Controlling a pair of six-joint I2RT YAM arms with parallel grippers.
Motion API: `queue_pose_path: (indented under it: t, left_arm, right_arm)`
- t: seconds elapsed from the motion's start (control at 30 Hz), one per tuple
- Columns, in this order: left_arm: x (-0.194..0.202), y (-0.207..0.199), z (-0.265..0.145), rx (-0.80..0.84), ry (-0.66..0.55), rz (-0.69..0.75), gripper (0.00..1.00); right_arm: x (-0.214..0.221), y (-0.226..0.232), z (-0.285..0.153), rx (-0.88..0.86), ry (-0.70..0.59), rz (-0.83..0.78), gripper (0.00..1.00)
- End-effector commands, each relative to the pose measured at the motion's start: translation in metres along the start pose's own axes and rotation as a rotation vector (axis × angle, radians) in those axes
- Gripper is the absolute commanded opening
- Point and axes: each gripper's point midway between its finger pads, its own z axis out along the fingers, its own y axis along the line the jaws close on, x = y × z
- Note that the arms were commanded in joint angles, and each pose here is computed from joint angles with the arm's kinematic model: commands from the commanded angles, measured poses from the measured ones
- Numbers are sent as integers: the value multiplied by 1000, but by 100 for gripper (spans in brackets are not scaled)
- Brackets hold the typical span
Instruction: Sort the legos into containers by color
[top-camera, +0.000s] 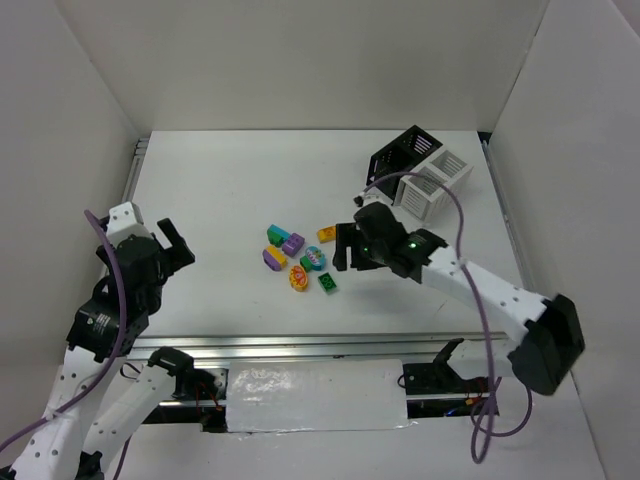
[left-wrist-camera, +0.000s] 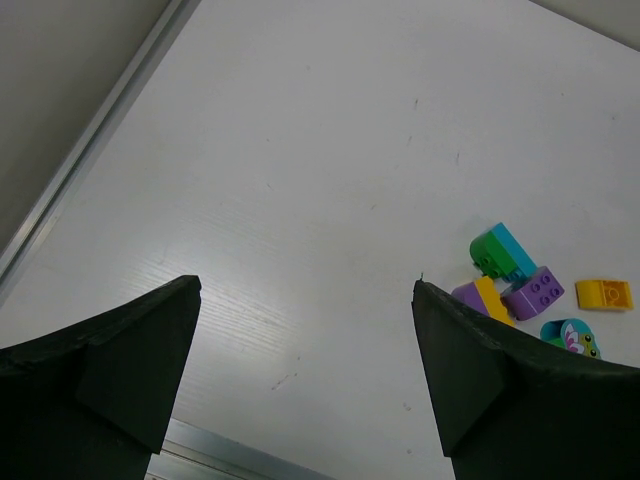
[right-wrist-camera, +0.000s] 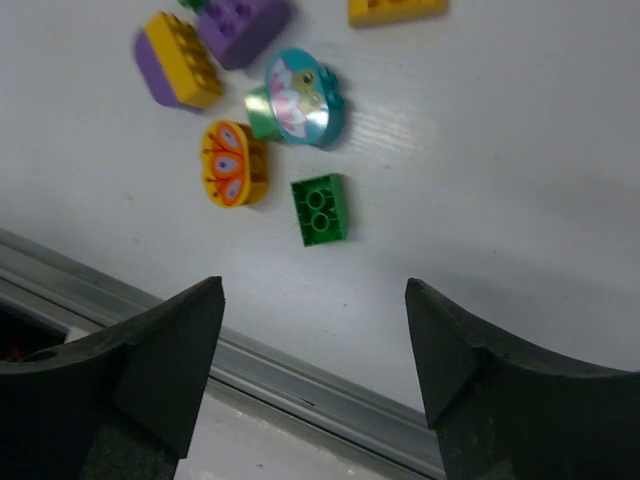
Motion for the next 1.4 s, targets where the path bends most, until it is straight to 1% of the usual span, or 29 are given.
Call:
queue_pose_path:
  t: [0.0, 0.03, 0.07, 0.1, 0.13, 0.17, 0.2, 0.3, 0.63, 0.8, 0.9, 1.0, 1.03, 1.1, 1.13, 1.17, 1.23, 1.3, 1.33, 1.37]
  left_arm:
    - [-15, -3, -4, 27, -56, -33, 100]
    - [-15, -4, -4, 30, -56, -34, 99]
    - [-15, -4, -5, 35, -58, -35, 100]
    - [-15, -5, -4, 37, -57, -31, 100]
    - [-14, -6, -4, 42, -53, -30, 100]
    - [-14, -6, -4, 43, -51, -29, 100]
    - [-14, -7, -4, 45, -52, -29, 100]
    - [-13, -9, -2, 51, -43, -21, 100]
    - [-9, -15, 0, 78, -26, -2, 100]
    - [-8, -17, 1, 87, -18, 7, 100]
    - [-7, -18, 1, 94, -16, 8, 100]
    - [-7, -19, 1, 97, -16, 9, 100]
    - [-7, -20, 1, 100, -15, 10, 100]
    - [-7, -20, 1, 100, -12, 12, 100]
    - [-7, -20, 1, 103, -12, 12, 100]
    - [-7, -20, 1, 103, -12, 13, 100]
    - [-6, -20, 1, 105, -11, 13, 100]
    - [-7, -21, 1, 108, -11, 13, 99]
    - [-7, -21, 1, 108, -11, 13, 100]
    - [-7, -21, 1, 109, -14, 13, 100]
  right_arm:
    - [8, 15, 31, -19, 52, -15, 78]
    - [19, 18, 43, -25, 91, -28, 76]
    - [25, 25, 51, -40, 96, -41, 74]
    - [29, 27, 56, -39, 106, -51, 73]
    - [41, 25, 68, -16, 146, -70, 72]
    - [45, 29, 74, -13, 161, -87, 72]
    - [58, 28, 85, 7, 203, -108, 71]
    - [69, 26, 103, 51, 234, -131, 72]
    - [80, 9, 127, 134, 244, -172, 74]
    - [90, 7, 138, 131, 276, -200, 73]
    - [90, 5, 142, 128, 272, -212, 71]
    - [88, 3, 144, 145, 260, -217, 56]
    - [87, 1, 143, 157, 254, -217, 44]
    - [85, 1, 136, 151, 237, -211, 30]
    - [82, 1, 134, 151, 220, -200, 14]
    - [75, 3, 127, 143, 196, -191, 6]
    - [75, 0, 117, 147, 185, -184, 5]
    - [62, 2, 99, 131, 129, -157, 5]
    - [46, 5, 84, 122, 74, -134, 4]
    - [38, 4, 77, 122, 45, -123, 4]
